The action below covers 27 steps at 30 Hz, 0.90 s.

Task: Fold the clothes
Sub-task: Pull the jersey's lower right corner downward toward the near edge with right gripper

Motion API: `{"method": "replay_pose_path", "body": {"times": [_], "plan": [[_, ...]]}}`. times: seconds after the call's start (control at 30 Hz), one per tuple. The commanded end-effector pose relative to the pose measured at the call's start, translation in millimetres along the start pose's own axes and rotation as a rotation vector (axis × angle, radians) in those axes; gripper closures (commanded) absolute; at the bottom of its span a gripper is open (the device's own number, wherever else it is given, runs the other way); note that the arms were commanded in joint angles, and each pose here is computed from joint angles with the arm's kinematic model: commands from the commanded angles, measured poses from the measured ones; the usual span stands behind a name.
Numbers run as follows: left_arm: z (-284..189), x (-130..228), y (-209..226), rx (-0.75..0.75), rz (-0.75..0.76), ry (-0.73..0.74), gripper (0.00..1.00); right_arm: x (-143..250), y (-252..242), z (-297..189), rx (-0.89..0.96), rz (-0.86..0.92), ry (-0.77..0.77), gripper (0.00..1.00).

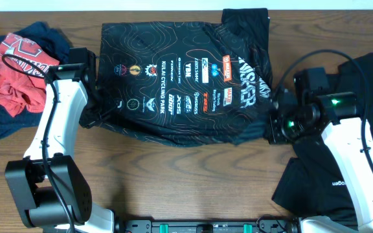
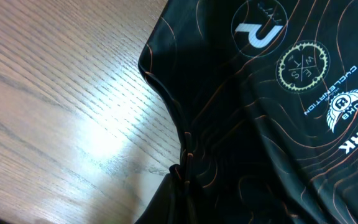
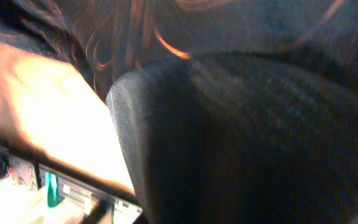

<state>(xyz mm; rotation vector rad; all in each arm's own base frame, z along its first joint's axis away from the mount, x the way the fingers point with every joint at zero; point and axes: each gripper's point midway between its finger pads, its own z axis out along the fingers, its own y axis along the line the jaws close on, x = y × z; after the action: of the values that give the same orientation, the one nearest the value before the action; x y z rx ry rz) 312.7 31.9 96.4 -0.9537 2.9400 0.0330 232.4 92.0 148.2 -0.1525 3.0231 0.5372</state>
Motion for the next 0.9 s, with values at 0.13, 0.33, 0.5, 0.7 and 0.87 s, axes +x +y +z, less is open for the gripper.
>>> {"method": "replay_pose_path", "body": {"times": [0.13, 0.33, 0.5, 0.7, 0.87], "plan": [[-3, -1, 3, -0.006, -0.022, -0.012, 0.94, 59, 1, -8, 0.019, 0.121, 0.237, 0.99], [-3, -1, 3, -0.006, -0.021, -0.012, 0.94, 90, -6, -16, 0.077, 0.168, 0.366, 0.89], [-3, -1, 3, -0.006, -0.021, -0.012, 0.94, 90, -6, -15, 0.077, 0.17, 0.368, 0.41], [-3, -1, 3, -0.006, -0.021, -0.012, 0.94, 95, -5, -17, 0.076, 0.176, 0.391, 0.76], [-3, -1, 3, -0.006, -0.021, -0.012, 0.94, 115, 4, -6, 0.06, 0.154, 0.477, 0.76]]}}
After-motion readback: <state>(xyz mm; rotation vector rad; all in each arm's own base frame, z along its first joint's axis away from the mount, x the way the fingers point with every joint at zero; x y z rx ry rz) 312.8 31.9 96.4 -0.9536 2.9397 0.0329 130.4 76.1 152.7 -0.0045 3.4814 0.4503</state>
